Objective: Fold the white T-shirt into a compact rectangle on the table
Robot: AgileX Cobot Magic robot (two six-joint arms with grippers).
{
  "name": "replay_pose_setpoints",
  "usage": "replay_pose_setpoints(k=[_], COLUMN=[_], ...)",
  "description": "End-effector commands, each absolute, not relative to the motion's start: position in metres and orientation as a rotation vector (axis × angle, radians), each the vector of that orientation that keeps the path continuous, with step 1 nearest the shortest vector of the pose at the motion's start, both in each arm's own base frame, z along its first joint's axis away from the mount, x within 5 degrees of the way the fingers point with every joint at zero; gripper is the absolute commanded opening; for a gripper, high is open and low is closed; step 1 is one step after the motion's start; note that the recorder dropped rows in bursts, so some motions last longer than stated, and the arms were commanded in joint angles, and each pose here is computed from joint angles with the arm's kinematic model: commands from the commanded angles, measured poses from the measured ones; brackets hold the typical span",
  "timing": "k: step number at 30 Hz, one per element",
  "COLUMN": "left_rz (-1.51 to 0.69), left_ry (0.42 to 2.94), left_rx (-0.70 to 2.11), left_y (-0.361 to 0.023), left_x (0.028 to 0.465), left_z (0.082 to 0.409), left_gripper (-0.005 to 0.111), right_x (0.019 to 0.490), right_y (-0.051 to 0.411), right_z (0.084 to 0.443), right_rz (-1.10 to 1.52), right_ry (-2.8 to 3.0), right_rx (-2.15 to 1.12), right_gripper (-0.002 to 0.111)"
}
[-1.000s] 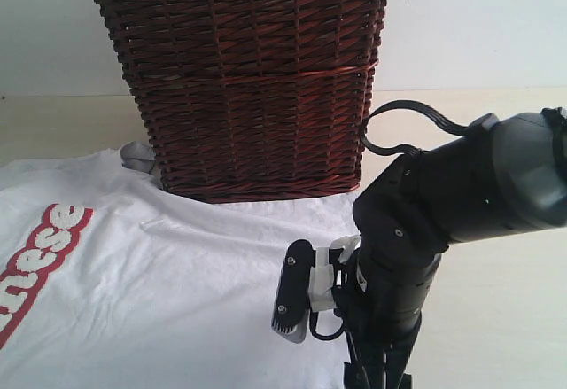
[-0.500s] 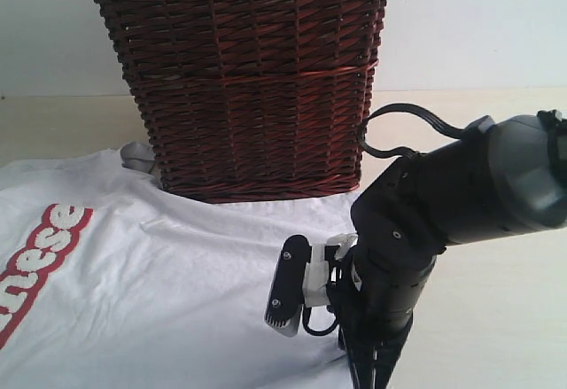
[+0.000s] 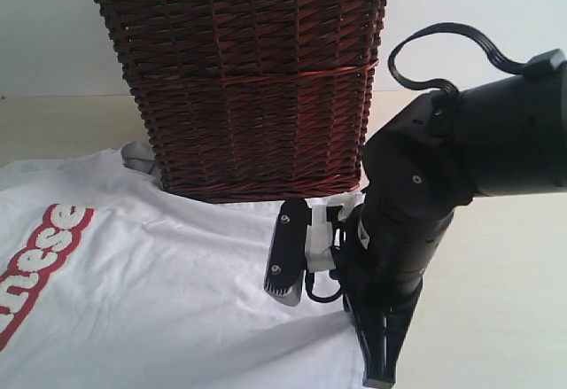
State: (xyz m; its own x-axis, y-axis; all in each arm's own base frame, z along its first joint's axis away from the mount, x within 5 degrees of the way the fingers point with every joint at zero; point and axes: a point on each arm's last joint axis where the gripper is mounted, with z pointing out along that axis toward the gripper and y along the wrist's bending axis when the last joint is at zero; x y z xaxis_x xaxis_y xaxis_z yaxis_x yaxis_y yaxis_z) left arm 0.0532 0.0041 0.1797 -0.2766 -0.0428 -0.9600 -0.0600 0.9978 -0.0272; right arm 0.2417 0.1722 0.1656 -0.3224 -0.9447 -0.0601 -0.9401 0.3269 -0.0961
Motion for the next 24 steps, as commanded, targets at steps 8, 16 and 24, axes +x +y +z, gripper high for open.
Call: replay_pose_setpoints(k=[8, 16, 24], left_rz=[0.009, 0.011, 0.009], left_ry=[1.834, 1.834, 1.834], left_rx=[-0.068, -0.066, -0.068], left_y=[0.004, 0.004, 0.004], left_x=[0.053, 0.053, 0.053], left_z=[0.181, 0.181, 0.181], left_gripper=[0.105, 0.105, 0.105], right_x=[0.245, 0.251, 0.249], right_y=[0.175, 0.18, 0.176], right_z=[0.139, 0.121, 0.109], right_rz=[-0.047, -0.04, -0.066], right_ry=[2.533, 2.537, 2.63], right_rx=[-1.795, -1.747, -1.743], right_gripper=[0.077, 0.077, 0.055])
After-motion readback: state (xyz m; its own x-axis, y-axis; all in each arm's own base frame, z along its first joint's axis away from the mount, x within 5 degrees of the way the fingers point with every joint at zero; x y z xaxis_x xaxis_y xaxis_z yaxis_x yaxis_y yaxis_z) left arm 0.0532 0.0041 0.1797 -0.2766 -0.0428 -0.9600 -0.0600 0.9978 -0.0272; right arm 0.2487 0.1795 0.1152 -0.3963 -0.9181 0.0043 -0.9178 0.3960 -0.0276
